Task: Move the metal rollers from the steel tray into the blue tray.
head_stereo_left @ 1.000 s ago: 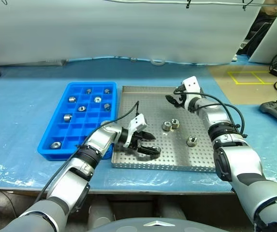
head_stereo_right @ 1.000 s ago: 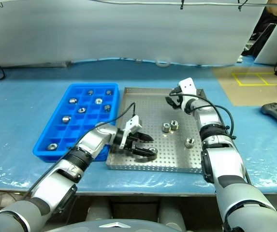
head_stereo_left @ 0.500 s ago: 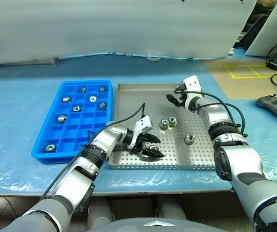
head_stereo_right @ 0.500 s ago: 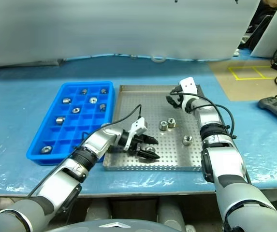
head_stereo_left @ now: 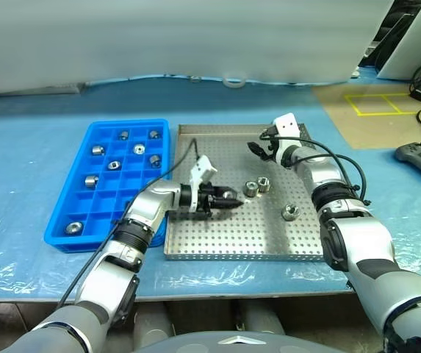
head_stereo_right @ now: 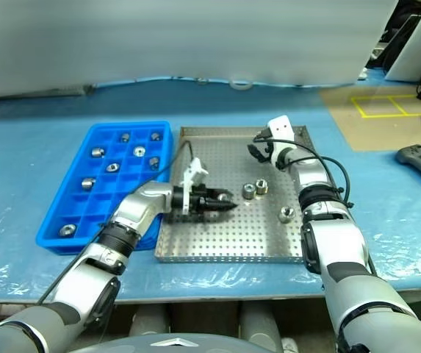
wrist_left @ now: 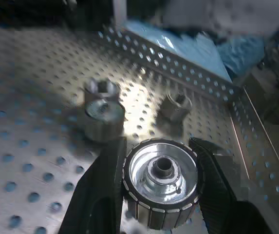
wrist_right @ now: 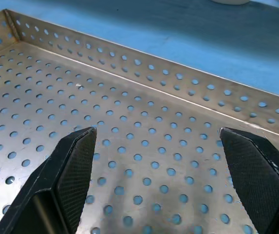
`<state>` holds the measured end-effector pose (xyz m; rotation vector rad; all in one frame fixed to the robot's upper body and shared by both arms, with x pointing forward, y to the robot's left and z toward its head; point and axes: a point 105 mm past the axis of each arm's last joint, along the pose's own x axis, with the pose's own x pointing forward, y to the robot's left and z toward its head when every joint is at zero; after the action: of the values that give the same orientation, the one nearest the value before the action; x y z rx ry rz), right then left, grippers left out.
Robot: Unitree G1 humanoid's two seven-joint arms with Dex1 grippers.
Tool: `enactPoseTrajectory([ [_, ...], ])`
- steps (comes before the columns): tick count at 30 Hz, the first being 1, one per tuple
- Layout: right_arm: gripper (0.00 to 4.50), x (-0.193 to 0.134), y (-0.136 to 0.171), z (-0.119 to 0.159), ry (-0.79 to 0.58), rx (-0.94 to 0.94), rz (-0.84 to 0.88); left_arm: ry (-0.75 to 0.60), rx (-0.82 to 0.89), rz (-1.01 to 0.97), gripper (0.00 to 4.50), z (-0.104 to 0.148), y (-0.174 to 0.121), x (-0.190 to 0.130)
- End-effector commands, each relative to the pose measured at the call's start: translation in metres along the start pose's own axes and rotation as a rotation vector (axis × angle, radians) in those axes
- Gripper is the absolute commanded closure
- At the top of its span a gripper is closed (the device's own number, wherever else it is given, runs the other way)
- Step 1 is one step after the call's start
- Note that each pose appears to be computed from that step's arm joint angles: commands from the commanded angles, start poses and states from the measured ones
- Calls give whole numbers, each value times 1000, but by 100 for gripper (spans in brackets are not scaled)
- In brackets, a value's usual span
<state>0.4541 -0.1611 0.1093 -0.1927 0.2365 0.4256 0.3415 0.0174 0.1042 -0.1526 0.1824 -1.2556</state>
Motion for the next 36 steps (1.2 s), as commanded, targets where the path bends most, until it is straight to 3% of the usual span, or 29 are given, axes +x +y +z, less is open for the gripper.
enactPoseTrajectory([
  [1,28,5,9,21,-52,-33,37,-229,64,217,276,50,14,-30],
  [7,28,17,42,24,-43,-71,155,-457,193,709,276,101,23,-96],
  [14,28,24,62,27,-39,-98,214,-471,269,1078,276,103,17,-154],
  [19,28,25,66,27,-35,-98,225,-435,257,1295,276,84,7,-192],
  [26,28,26,73,23,-28,-108,245,-361,111,1482,276,31,-8,-227],
  [36,28,28,77,28,-35,-115,254,-256,42,1572,276,-1,-10,-239],
])
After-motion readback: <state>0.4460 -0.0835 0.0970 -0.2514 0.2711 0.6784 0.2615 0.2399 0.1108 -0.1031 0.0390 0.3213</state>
